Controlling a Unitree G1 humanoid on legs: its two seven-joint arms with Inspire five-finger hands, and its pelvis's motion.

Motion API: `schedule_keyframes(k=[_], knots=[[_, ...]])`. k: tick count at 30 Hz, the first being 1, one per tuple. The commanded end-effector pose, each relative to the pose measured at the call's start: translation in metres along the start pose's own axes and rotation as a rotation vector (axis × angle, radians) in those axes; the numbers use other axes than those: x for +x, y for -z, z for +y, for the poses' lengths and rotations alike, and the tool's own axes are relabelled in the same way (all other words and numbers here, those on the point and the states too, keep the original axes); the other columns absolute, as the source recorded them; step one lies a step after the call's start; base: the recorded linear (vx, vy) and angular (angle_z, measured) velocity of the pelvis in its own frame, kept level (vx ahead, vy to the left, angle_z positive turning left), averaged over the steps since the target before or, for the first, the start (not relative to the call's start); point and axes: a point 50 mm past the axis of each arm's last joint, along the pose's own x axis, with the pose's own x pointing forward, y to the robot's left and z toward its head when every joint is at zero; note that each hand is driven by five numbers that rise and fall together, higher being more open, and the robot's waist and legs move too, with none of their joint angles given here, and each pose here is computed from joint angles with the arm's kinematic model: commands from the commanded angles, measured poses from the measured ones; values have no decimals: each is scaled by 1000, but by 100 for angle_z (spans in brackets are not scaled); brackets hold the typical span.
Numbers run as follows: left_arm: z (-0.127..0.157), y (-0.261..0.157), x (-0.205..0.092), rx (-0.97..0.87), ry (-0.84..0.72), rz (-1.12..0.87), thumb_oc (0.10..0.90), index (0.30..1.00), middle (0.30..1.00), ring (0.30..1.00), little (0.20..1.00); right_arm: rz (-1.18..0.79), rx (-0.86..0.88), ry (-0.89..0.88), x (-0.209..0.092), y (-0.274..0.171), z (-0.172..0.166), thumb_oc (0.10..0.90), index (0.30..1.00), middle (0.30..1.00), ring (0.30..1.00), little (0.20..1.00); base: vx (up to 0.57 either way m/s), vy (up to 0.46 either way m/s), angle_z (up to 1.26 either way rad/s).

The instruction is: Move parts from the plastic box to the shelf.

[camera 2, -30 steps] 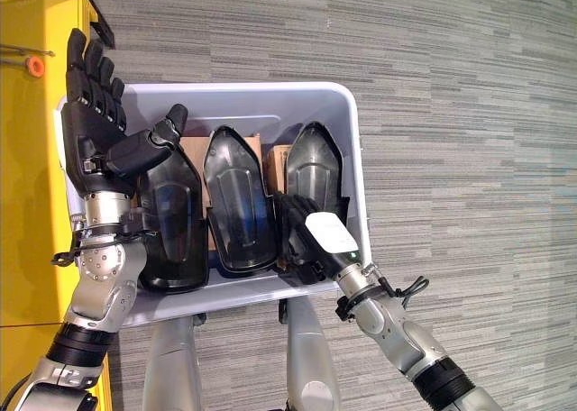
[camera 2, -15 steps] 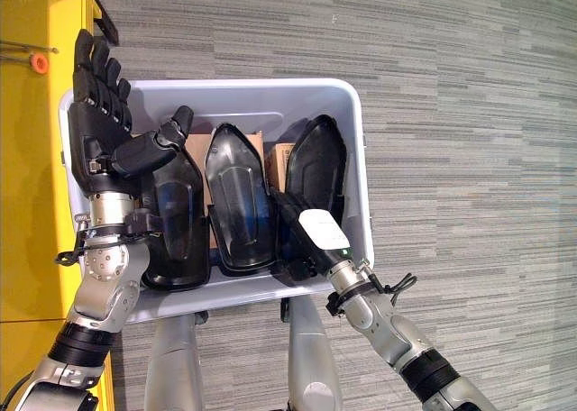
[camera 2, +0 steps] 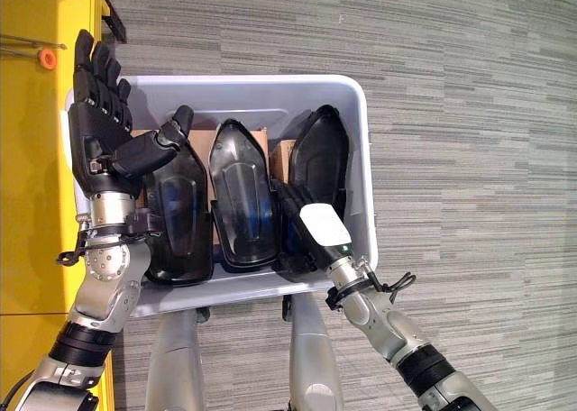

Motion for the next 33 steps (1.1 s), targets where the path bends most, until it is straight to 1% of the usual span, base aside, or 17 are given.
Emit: schedule_keyframes(k=[1,5,9,22,30,33], knots=[[-23,-41,6,-96,107,-261,900,1000,1000,1000,1000,132,-216,127,-8,42,-42,900,1000,1000,1000,1000,15,-9,8],[-22,-41,5,-95,107,-257,900,1000,1000,1000,1000,124,-261,144,-11,44,-51,900,1000,1000,1000,1000,10,-6,5],[-19,-41,4,-89,101,-256,900,1000,1000,1000,1000,123,-285,135,-15,45,-53,900,1000,1000,1000,1000,1,-2,1],[-18,-40,3,-88,102,-254,900,1000,1000,1000,1000,150,-286,116,-23,50,-51,900,1000,1000,1000,1000,0,0,0],[-17,-40,3,-85,103,-248,900,1000,1000,1000,1000,90,-218,160,-20,36,-58,900,1000,1000,1000,1000,0,0,0],[-19,-40,3,-86,104,-246,900,1000,1000,1000,1000,12,-125,210,-15,17,-67,900,1000,1000,1000,1000,0,0,0]])
